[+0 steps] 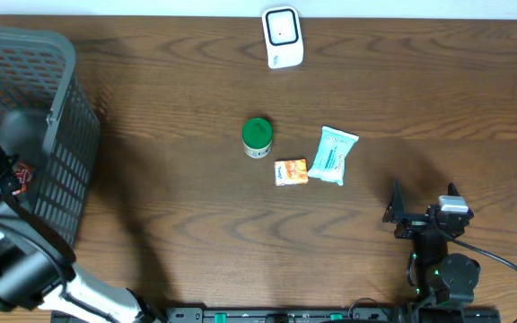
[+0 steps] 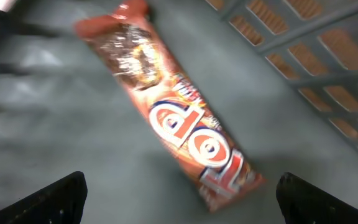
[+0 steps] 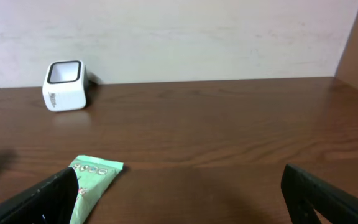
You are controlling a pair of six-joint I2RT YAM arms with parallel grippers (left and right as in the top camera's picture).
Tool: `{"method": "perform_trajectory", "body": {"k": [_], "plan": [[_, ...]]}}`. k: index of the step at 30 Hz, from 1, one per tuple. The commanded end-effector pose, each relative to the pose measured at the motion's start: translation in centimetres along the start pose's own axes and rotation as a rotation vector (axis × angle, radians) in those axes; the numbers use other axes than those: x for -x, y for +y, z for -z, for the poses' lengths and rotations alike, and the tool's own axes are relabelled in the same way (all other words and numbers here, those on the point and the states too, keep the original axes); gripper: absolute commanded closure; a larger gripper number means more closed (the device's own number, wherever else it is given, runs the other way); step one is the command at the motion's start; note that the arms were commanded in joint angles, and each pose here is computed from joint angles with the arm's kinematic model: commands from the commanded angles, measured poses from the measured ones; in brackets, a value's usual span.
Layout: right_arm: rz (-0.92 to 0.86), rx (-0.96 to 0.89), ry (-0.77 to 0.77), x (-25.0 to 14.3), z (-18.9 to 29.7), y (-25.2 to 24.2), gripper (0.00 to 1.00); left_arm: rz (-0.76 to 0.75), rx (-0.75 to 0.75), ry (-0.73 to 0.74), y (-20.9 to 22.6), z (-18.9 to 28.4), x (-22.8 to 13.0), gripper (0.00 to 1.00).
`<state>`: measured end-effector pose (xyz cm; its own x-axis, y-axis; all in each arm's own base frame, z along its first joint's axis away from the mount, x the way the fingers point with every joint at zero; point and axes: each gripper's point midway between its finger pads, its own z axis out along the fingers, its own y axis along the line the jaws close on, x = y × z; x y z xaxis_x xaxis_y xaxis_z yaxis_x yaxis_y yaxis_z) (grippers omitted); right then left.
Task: Scan the item barcode
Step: 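Reach into the basket and grasp the red chocolate bar with left gripper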
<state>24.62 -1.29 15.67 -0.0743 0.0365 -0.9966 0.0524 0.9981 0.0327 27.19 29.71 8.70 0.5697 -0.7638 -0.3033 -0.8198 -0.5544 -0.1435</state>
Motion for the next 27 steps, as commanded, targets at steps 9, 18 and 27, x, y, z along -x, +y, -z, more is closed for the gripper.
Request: {"method": "perform_trajectory", "body": {"k": [9,18,27], "plan": [[0.015,0.006,0.002,-0.1,0.0,0.2,0.01,0.004,-0.038,-0.016,-2.4,-4.0,-0.5,0.02],[0.015,0.006,0.002,-0.1,0.0,0.2,0.01,0.019,-0.087,-0.022,-3.6,-3.9,-0.3,0.02],[0.015,0.006,0.002,-0.1,0.0,0.2,0.01,0.000,-0.025,-0.014,-2.5,-5.5,-0.9,0.02]]}}
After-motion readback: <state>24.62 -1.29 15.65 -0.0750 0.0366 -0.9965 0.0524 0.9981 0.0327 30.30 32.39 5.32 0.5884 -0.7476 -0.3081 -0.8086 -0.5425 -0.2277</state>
